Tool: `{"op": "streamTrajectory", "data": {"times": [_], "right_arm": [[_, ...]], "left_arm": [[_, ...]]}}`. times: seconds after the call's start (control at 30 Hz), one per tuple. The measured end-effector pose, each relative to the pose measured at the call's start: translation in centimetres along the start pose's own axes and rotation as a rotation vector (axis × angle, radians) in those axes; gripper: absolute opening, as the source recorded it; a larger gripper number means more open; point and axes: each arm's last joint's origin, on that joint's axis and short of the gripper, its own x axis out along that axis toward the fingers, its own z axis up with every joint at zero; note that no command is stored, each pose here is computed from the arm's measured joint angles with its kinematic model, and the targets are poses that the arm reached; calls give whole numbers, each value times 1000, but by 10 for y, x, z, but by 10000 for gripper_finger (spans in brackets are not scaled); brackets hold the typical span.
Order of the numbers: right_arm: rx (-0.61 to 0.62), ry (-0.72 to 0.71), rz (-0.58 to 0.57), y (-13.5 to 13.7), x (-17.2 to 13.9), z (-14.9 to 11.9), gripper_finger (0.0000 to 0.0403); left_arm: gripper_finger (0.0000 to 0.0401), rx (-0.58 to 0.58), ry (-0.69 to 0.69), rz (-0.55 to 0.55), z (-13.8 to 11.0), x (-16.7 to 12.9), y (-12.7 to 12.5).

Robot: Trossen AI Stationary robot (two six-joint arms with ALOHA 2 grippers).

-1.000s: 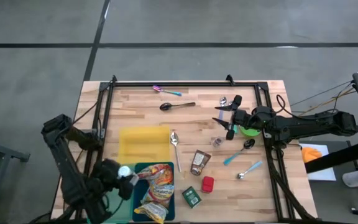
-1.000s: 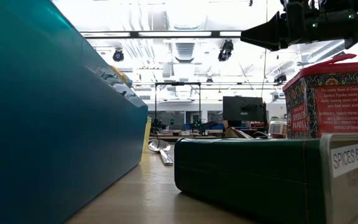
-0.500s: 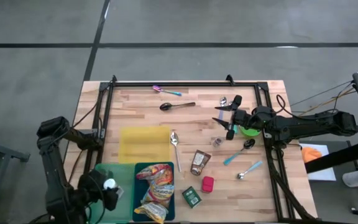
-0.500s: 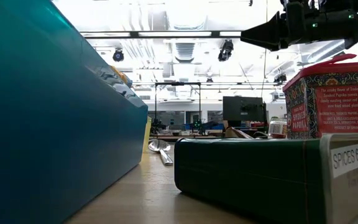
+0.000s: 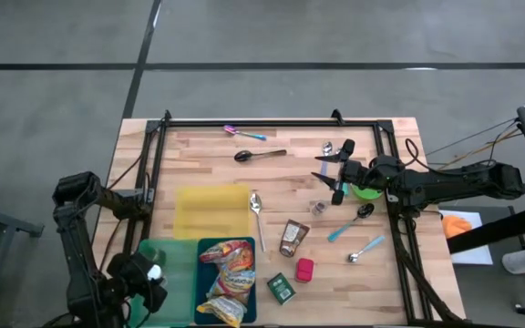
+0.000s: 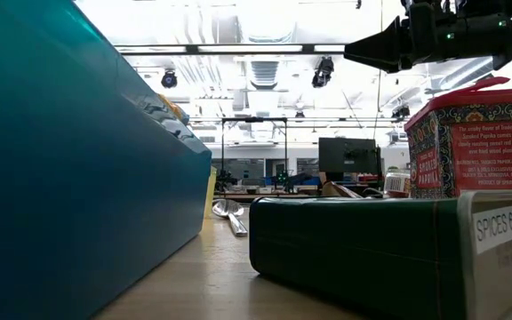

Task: Pick & Place Food Item
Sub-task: Put the white spice bottle into the green bin

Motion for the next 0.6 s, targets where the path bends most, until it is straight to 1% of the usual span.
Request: {"op": "streamTrajectory", "data": {"times": [0.1, 0.6], "right_arm": [[0, 0, 0, 0, 0, 0, 215], [0, -1, 0, 0, 0, 0, 215]], "left_arm": [[195, 18, -7, 8, -1, 4, 2], [195, 10, -65, -19, -6, 38, 10]]}}
